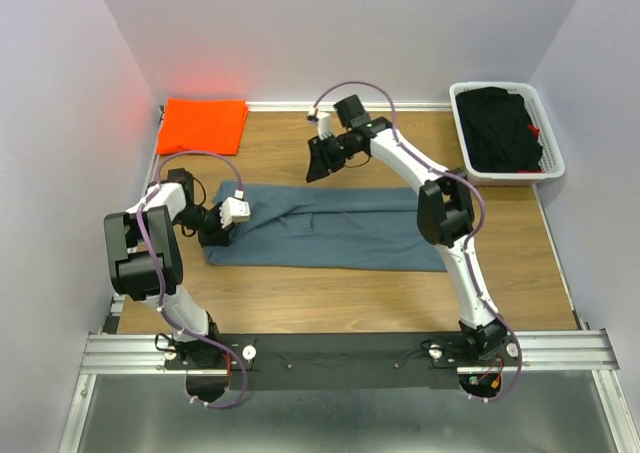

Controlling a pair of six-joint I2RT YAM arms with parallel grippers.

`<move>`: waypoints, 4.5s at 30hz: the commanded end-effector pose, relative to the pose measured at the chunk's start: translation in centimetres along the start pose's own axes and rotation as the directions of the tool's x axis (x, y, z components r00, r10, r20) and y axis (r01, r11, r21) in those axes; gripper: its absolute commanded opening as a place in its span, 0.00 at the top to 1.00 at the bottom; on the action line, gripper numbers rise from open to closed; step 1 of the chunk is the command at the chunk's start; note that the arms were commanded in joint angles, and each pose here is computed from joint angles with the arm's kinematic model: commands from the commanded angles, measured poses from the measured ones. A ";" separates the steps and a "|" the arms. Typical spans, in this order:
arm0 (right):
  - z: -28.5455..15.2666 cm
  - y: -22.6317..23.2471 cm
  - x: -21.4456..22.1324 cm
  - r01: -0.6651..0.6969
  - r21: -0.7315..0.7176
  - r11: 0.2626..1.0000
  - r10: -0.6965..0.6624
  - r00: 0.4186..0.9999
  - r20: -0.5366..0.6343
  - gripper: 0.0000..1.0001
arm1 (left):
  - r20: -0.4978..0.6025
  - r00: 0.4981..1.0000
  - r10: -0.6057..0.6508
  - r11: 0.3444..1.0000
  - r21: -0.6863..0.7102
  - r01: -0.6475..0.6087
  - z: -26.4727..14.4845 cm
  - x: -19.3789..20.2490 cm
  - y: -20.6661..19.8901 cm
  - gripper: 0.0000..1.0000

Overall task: Fold and stack the t-shirts
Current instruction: Fold the other side of the tshirt into a rectangle

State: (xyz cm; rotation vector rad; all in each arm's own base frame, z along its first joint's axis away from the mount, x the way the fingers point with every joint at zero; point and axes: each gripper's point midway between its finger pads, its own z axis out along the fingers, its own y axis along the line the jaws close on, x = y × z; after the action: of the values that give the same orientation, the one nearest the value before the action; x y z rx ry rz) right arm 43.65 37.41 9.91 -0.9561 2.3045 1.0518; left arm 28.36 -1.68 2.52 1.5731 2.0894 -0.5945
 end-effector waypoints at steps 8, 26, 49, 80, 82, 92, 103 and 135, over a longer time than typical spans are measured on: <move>6.5 6.5 2.8 0.032 -0.174 0.984 -0.047 0.995 -0.084 0.50 | -0.090 0.984 0.151 0.988 -0.030 -0.155 -1.0 0.8 -0.2 0.74; 5.1 10.2 8.1 0.083 -0.217 0.973 -0.124 0.975 -0.184 0.74 | -0.146 0.956 0.254 0.961 -0.072 -0.267 -2.9 0.5 -1.2 0.67; -5.9 6.3 8.3 0.042 -0.001 0.999 -0.042 0.992 -0.121 0.61 | 0.142 0.986 0.089 0.985 -0.162 -0.066 -2.0 -9.7 -0.5 0.36; -19.3 -13.3 18.9 -0.057 0.492 0.869 0.212 0.941 -0.265 0.58 | 0.135 0.989 0.065 0.998 -0.018 -0.063 5.7 -15.3 -1.6 0.68; -19.5 -12.7 19.3 -0.055 0.482 0.874 0.215 0.935 -0.282 0.60 | 0.129 0.989 0.065 0.998 -0.009 -0.065 6.0 -15.1 -1.9 0.68; -21.2 -10.3 20.9 -0.042 0.450 0.892 0.214 0.917 -0.337 0.71 | 0.099 0.987 0.129 0.991 0.015 -0.132 6.8 -15.0 -3.7 0.79; -19.8 -13.3 15.2 -0.133 0.453 0.882 0.244 0.949 -0.197 0.70 | -0.050 0.978 0.201 0.979 0.043 -0.199 8.9 -11.9 -5.7 0.90; -22.5 -13.5 15.5 -0.066 0.553 0.831 0.228 0.946 -0.229 0.72 | -0.079 0.972 0.220 0.976 0.020 -0.219 8.8 -11.6 -5.2 0.92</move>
State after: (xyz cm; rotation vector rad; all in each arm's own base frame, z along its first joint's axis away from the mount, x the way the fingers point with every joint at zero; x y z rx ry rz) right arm 38.08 6.91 7.55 -0.8058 2.7556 0.2833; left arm 26.86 -17.40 2.53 1.8097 1.9478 -0.5200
